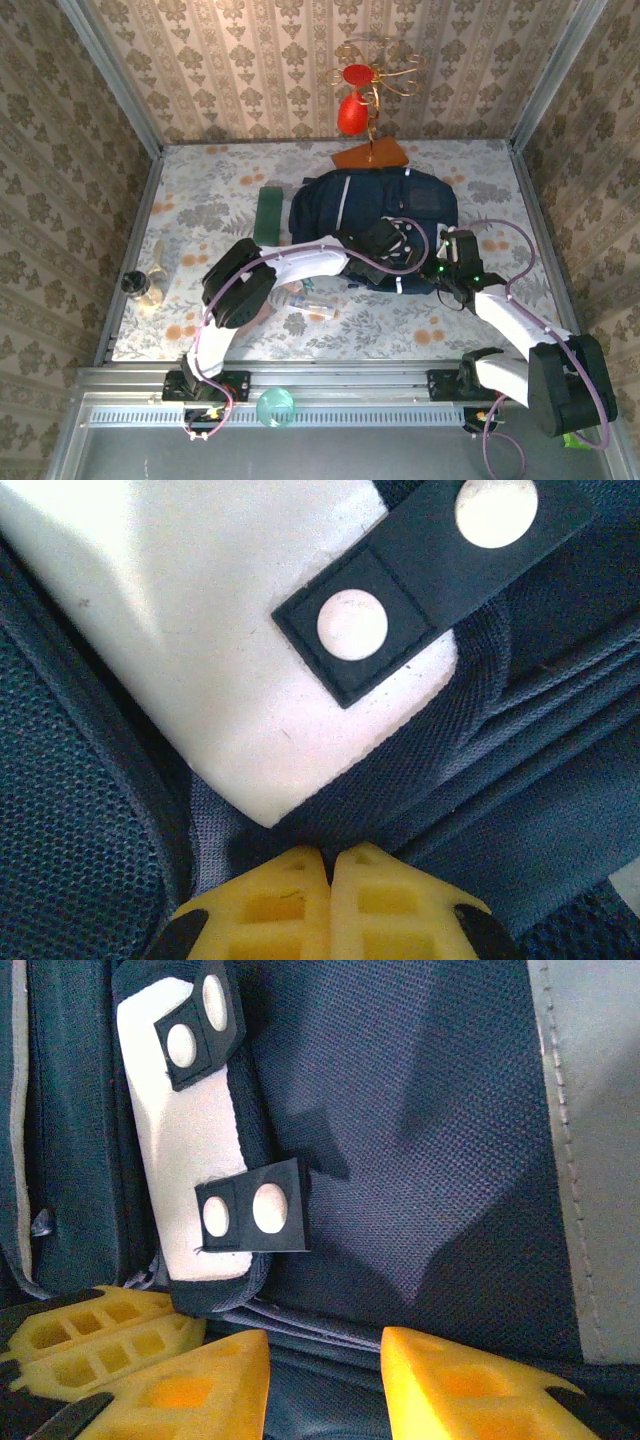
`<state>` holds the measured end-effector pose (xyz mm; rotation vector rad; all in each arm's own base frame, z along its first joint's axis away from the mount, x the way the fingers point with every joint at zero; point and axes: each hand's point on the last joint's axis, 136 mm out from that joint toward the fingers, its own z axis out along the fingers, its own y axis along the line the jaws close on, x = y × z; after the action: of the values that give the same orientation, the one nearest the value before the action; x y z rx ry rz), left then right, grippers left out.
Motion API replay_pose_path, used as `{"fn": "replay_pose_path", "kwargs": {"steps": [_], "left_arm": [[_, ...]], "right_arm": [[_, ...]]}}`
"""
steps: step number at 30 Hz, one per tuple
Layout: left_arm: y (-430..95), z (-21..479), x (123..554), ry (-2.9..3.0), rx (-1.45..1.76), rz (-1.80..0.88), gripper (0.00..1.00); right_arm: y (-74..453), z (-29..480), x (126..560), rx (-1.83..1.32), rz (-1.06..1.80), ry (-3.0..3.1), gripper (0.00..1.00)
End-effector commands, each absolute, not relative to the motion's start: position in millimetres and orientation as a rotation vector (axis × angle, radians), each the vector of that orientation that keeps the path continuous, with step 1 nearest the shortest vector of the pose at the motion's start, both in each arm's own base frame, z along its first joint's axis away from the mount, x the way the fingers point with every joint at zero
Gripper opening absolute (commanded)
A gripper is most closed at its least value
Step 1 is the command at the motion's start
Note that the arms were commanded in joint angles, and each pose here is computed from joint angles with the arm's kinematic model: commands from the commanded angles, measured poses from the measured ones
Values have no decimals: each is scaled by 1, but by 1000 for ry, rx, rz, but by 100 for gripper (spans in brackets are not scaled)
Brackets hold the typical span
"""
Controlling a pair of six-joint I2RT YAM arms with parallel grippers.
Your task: Pack the student bag
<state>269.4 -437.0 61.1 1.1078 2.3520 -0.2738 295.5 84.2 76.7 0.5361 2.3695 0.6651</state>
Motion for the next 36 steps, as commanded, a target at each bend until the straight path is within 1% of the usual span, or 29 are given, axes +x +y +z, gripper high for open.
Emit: {"fn": "replay_pose_path", "kwargs": {"steps": [1, 8, 15, 20, 27, 36], "left_arm": [[-437, 93, 284, 2296, 1000, -363, 0], [-427, 94, 281, 2319, 955, -409, 0], [-413, 99, 286, 2331, 838, -472, 0], [-395, 105, 293, 2320, 727, -501, 0], [-375, 100, 296, 2324, 668, -468, 0], [-332, 94, 309, 2327, 562, -340, 0]], "right_arm": [[79, 56, 279, 575, 627, 2453, 38], [74, 54, 280, 592, 590, 2459, 38], [53, 37, 274, 743, 461, 2507, 42], [39, 34, 275, 816, 411, 2475, 43], [25, 31, 275, 865, 369, 2453, 43], [12, 44, 285, 847, 346, 2433, 43]]}}
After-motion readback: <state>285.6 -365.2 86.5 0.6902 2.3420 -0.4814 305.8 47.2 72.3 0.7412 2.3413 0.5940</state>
